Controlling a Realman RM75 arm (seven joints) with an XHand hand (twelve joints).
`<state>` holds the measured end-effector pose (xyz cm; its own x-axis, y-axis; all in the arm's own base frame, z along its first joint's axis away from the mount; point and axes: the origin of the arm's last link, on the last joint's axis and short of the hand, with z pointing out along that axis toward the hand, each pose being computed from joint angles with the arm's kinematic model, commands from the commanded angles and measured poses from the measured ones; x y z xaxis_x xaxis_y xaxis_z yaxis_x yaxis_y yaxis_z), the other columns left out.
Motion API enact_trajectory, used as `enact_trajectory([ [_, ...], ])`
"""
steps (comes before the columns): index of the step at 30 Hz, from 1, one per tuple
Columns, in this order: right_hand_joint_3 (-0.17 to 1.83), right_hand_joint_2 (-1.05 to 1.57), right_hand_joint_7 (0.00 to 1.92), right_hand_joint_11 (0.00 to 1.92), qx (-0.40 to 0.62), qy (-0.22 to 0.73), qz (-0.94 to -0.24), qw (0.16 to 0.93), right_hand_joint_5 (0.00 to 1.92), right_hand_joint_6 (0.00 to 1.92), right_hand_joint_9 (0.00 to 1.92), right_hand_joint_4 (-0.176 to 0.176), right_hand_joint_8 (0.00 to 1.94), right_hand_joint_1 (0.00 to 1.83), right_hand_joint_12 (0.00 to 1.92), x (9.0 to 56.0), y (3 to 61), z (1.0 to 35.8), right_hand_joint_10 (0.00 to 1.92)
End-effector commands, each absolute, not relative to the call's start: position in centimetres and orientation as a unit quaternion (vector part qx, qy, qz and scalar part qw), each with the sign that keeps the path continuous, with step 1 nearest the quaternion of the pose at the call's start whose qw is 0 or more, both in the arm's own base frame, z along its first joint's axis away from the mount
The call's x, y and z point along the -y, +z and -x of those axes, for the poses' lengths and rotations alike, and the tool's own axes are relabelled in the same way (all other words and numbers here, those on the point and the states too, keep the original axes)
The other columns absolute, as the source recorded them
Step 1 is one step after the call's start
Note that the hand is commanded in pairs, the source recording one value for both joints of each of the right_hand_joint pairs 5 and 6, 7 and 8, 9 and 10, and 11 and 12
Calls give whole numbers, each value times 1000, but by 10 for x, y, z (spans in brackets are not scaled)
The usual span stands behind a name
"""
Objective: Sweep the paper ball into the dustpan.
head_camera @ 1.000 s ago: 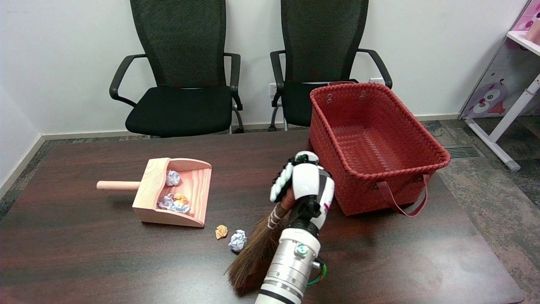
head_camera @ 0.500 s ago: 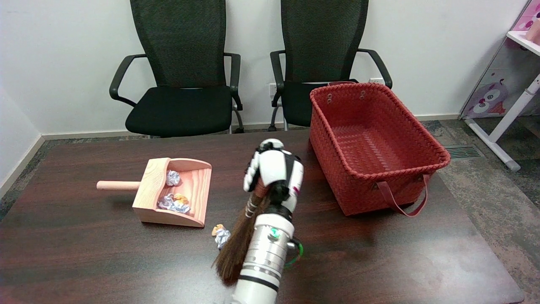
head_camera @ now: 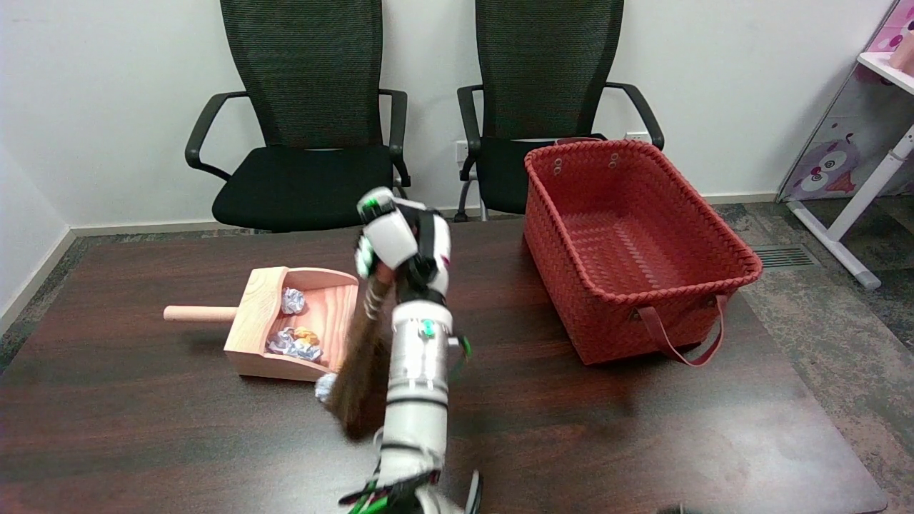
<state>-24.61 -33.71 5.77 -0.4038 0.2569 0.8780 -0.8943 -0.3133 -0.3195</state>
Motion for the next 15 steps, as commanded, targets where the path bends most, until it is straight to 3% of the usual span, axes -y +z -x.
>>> enact_trajectory([
  [1,1617,508,1920,1920,506,697,-461,213,1920,1920,1920,0,1920,698,1920,426,79,176,1920],
  [8,1590,504,1920,1920,525,701,-454,164,1920,1920,1920,1,1920,705,1920,425,77,166,1920],
  [12,1527,553,1920,1920,508,685,-496,166,1920,1920,1920,0,1920,712,1920,413,75,161,1920],
  [15,1422,742,1920,1920,471,670,-538,201,1920,1920,1920,-2,1920,705,1920,403,78,153,1920],
])
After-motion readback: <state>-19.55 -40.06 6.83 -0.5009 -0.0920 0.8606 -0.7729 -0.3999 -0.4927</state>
